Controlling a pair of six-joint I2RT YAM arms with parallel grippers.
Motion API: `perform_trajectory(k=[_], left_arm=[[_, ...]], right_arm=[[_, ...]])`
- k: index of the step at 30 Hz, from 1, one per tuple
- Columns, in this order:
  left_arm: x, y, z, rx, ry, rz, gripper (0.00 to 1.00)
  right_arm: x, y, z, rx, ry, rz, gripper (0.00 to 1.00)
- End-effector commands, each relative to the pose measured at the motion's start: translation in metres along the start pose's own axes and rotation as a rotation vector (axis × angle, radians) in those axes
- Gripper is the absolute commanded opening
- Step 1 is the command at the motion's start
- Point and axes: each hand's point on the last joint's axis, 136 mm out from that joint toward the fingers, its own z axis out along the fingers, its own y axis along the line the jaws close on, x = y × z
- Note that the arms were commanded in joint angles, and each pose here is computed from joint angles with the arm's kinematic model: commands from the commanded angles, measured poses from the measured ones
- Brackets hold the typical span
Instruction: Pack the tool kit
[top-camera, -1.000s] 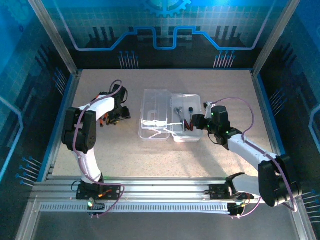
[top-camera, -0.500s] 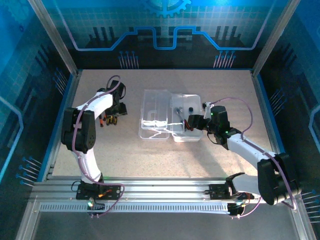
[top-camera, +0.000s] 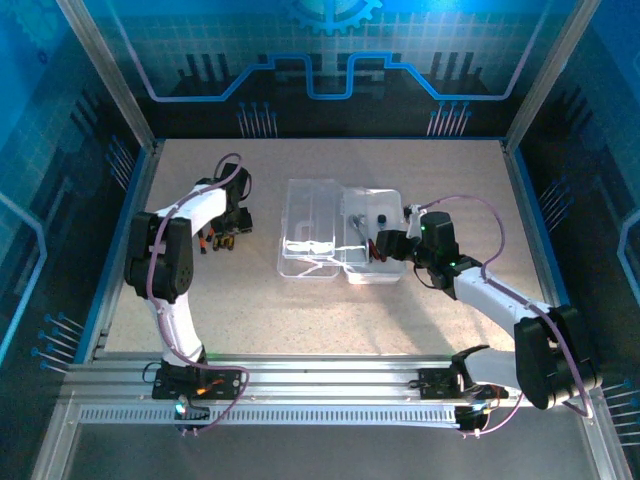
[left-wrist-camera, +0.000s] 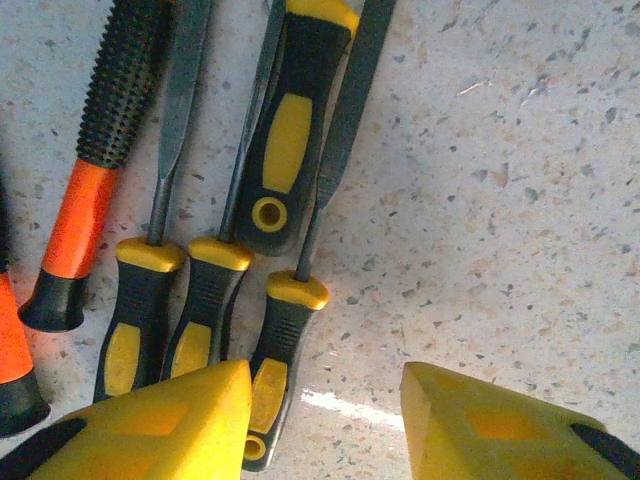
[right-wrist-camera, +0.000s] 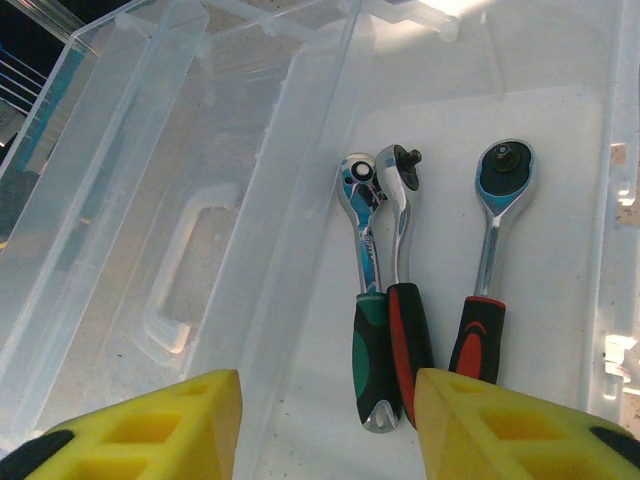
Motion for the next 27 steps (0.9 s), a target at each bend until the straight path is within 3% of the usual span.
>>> perform_trajectory(k=[1, 16, 23, 27], left_arm=[[0.014, 0.0, 0.011, 0.007, 0.041, 0.004, 0.42], [0.048, -0.018, 0.015, 0.002, 0.069, 0.062, 0.29], [0.072, -0.028, 0.009, 0.005, 0.08, 0.072, 0.29], [0.069, -0.03, -0.002, 0.026, 0.064, 0.058, 0.33]], right_arm=[[-0.001, 0.004, 0.002, -0.014, -0.003, -0.013, 0.49], [-0.002, 0.003, 0.001, -0.006, -0.002, -0.012, 0.47], [-0.003, 0.003, 0.0, 0.002, -0.008, -0.015, 0.46], [-0.004, 0.003, 0.0, 0.0, -0.011, -0.015, 0.46]])
